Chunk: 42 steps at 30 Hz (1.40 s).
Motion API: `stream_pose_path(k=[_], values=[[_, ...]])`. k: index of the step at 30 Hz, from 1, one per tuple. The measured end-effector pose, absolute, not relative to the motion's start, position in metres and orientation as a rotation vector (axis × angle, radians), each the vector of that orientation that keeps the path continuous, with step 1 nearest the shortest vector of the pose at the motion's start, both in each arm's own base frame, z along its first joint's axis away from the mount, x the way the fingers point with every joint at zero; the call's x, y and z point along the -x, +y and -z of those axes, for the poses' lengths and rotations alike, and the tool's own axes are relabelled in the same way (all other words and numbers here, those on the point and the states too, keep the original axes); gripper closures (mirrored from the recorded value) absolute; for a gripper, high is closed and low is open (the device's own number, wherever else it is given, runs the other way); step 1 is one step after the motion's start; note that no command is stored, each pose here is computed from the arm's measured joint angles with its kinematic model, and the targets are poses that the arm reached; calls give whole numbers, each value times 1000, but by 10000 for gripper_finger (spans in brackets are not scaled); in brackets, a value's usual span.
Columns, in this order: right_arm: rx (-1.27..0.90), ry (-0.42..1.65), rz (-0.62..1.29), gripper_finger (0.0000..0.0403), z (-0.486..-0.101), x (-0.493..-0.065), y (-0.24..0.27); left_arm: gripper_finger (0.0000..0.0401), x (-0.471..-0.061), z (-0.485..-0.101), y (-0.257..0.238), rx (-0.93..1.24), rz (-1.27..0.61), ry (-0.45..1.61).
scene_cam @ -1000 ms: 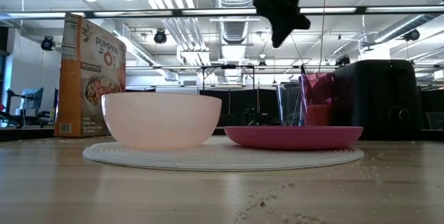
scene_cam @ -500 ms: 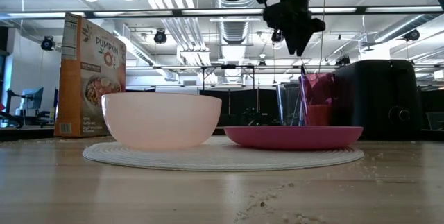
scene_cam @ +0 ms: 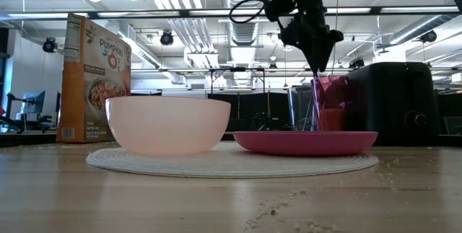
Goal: Arrange a breakfast setting
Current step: Put the red glass of milk on the white table mat at the top of the pink plate
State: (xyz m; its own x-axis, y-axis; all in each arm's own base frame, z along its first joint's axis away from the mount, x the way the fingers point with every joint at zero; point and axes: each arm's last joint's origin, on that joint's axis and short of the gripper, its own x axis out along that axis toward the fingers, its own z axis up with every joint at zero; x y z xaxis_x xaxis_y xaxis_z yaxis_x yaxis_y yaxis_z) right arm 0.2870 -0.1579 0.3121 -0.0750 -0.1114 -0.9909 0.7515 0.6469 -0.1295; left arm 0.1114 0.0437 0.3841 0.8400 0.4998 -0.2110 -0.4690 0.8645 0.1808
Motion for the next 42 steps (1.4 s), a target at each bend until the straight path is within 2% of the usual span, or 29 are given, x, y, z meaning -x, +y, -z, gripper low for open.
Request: stream_pose_path(k=[21,27,35,42], values=[[-582,1518,780,275,-276,-276,-180,292,-110,-383,43,-131,-511,272],[-578,1525,760,310,-272,-276,-179,292,-110,-384,43,-131,-511,270],[-590,1523,686,387,-271,-277,-178,292,-106,-392,42,-133,-514,241],[-666,1528,618,393,-272,-277,-175,292,-104,-398,41,-134,-516,225]])
